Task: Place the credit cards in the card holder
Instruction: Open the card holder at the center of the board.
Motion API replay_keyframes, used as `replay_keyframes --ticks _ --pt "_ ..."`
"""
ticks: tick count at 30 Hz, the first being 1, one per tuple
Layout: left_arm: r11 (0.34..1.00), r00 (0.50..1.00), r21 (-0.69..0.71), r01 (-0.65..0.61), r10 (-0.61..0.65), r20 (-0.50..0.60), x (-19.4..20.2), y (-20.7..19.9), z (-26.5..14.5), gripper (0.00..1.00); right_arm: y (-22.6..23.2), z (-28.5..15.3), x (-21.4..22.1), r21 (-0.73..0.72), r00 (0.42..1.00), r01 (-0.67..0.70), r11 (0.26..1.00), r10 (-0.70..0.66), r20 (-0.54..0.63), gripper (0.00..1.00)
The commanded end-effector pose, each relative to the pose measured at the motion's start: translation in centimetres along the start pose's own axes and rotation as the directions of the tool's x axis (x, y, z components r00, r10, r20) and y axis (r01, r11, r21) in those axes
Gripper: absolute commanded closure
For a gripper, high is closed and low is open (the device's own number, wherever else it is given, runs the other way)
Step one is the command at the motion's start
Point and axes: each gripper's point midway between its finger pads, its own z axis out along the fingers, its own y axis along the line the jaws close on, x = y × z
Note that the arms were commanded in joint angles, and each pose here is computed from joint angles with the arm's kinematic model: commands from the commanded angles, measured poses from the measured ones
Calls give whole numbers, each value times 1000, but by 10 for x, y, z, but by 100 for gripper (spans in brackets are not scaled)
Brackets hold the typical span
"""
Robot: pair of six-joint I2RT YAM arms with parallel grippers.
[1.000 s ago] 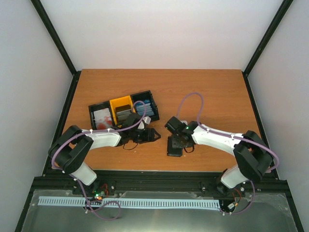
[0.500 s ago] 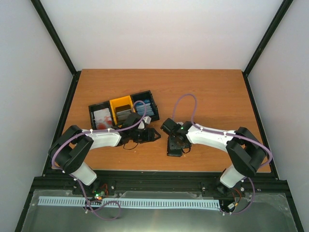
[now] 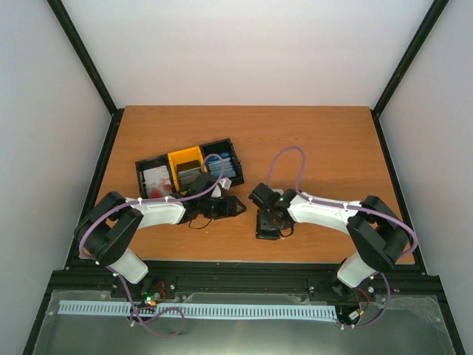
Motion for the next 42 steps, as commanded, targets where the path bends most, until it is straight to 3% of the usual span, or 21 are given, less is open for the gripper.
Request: replay_keyframes --ticks 1,14,20,33,42 --pt "999 999 38 -38 37 23 -6 -15 -2 36 -13 10 15 -11 998 -50 999 50 -47 82" --pt "985 990 108 -131 136 -39 -4 -39 17 35 -9 -2 4 -226 986 -164 960 168 -1 97" --pt "974 977 149 -171 187 -105 1 -45 34 35 2 -19 -12 -411 971 -192 891 232 50 97" --pt "959 956 266 -101 167 -241 17 -56 51 37 11 -27 -33 -506 956 -183 843 272 107 97" --pt "970 960 225 -93 148 -239 15 -50 53 63 1 -14 -23 -450 962 -197 871 260 84 97"
